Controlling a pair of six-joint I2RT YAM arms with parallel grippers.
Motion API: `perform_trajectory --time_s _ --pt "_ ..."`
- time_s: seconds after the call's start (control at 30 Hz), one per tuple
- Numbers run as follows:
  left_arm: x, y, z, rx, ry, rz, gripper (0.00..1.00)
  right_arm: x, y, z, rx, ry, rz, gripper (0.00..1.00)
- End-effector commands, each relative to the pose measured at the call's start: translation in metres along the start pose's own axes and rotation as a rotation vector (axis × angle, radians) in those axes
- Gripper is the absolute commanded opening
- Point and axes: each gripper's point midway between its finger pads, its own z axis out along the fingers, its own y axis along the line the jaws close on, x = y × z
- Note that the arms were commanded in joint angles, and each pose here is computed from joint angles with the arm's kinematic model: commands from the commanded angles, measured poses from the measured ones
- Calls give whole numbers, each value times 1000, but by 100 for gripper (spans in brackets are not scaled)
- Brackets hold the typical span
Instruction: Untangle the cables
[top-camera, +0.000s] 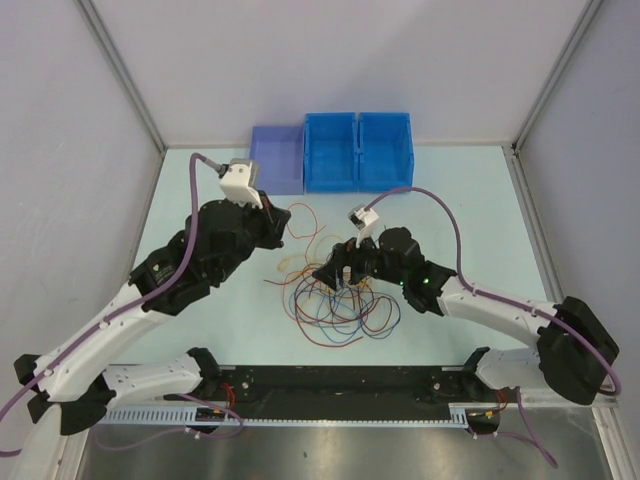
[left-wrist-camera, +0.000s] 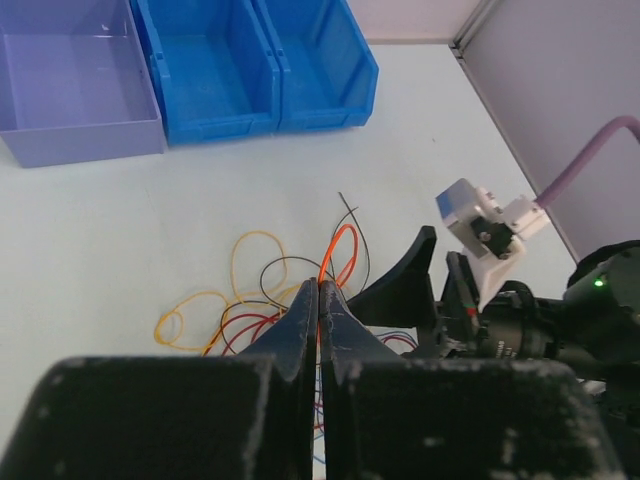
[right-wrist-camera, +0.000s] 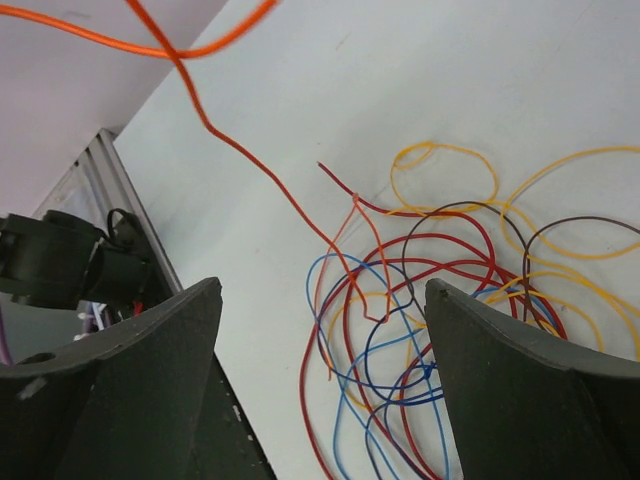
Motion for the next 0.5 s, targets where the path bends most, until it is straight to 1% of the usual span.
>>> perform_trajectory --time_s 0.0,0.07,0.1,0.17,0.2,0.27,0.3,0.43,0.47 --pt "-27 -10 -10 56 -67 -53 0 -22 6 14 -5 -66 -57 85" --pt "-29 -8 -11 54 -74 -56 0 -18 6 23 -1 -54 -60 82" --pt "-29 -7 -12 53 -75 -55 0 -16 5 26 4 -48 -60 78" --pt "-29 -6 -12 50 -75 -55 0 -10 5 32 3 -35 -58 76" --pt "-29 -5 -13 50 -76 -56 0 -9 7 35 -2 -33 -61 73" --pt "-30 -5 -13 49 -77 -57 0 -4 6 40 1 -20 -61 70" --pt "-31 -5 -13 49 -80 -60 0 -3 8 42 0 -16 -65 65" --pt "-32 -4 -15 50 -85 -61 0 6 2 49 25 1 -63 54" --pt "-32 -3 -14 48 -84 -61 0 6 0 50 30 2 -63 49"
